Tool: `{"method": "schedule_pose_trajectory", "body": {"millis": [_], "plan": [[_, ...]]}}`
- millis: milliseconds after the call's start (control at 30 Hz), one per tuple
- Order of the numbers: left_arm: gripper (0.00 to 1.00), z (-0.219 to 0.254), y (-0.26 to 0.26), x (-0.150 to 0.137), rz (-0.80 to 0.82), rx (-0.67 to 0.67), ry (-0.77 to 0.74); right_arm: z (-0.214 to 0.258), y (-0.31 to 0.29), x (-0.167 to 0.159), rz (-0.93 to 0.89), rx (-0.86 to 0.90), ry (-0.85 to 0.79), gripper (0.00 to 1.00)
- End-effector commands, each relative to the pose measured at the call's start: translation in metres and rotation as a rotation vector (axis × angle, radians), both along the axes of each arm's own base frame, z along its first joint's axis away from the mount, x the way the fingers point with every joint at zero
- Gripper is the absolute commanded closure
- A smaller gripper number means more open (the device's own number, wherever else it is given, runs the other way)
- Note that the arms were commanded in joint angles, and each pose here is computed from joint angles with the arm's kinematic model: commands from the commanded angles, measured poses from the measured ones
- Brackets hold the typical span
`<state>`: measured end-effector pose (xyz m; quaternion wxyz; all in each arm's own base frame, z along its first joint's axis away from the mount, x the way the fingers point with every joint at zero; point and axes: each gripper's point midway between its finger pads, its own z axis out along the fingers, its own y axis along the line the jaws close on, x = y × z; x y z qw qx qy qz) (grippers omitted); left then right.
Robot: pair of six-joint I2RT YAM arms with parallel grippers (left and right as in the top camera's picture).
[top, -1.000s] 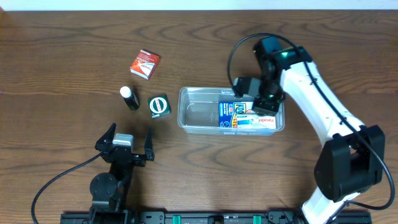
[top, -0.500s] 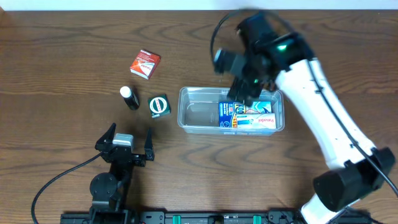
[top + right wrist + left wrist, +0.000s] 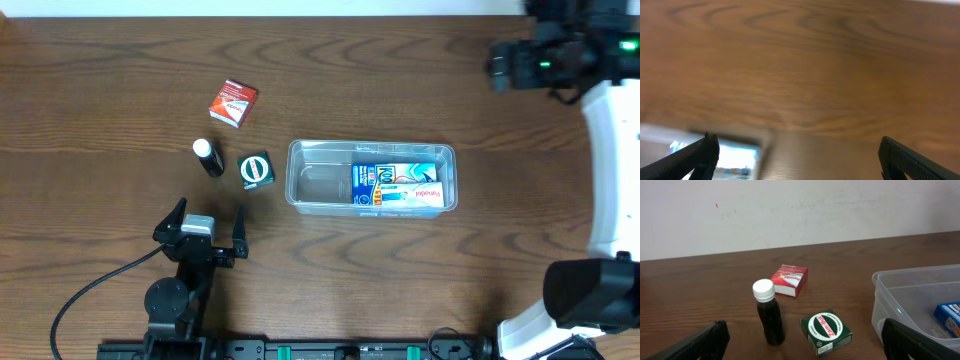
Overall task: Pack container
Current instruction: 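Open the right gripper and lift it away to the upper right, then reach the left gripper to the red Panadol box and grasp it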
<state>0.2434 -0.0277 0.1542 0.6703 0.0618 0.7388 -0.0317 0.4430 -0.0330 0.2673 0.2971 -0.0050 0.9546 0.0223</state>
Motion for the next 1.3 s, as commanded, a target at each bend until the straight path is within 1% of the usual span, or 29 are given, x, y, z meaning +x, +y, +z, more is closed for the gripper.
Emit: {"method": "schedule_pose_trajectory", "body": {"millis": [0,133,333,433,500,633,767,867,933,1067,1167,1267], "plan": [[0.02,-0.015,-0.001,-0.001,-0.006,0.005,0.045,0.006,-0.028,-0.004,-0.113,0.036,-0.012,0.01],[0.02,-0.015,-0.001,-0.001,-0.006,0.005,0.045,0.006,-0.053,-0.008,-0.168,0.036,-0.013,0.01],[0.02,-0.015,-0.001,-0.001,-0.006,0.004,0.044,0.006,-0.067,-0.011,-0.201,0.035,-0.014,0.01],[0.02,-0.013,-0.011,-0.002,-0.070,0.004,0.038,0.006,-0.067,-0.011,-0.202,0.035,-0.014,0.01],[0.02,-0.011,-0.013,-0.006,-0.080,-0.005,0.070,0.006,-0.067,-0.011,-0.202,0.035,-0.014,0.01],[0.02,0.013,-0.009,-0.016,-0.058,-0.021,0.150,0.006,-0.067,-0.011,-0.202,0.035,-0.014,0.01],[0.02,0.053,0.001,-0.015,0.002,-0.005,0.222,0.006,-0.067,-0.011,-0.202,0.035,-0.014,0.01],[0.02,0.076,0.000,-0.006,0.003,0.001,0.317,0.006,-0.067,-0.011,-0.202,0.035,-0.014,0.01],[0.02,0.083,0.000,0.002,0.009,-0.007,0.426,0.006,-0.067,-0.011,-0.202,0.035,-0.014,0.01],[0.02,0.081,-0.002,0.019,0.013,0.004,0.687,0.006,-0.067,-0.011,-0.202,0.035,-0.013,0.01],[0.02,0.078,-0.003,0.037,0.016,0.015,0.830,0.006,-0.067,-0.011,-0.202,0.035,-0.014,0.01],[0.02,0.077,-0.005,0.064,0.016,0.019,0.882,0.006,-0.067,-0.011,-0.202,0.035,-0.014,0.01]]}}
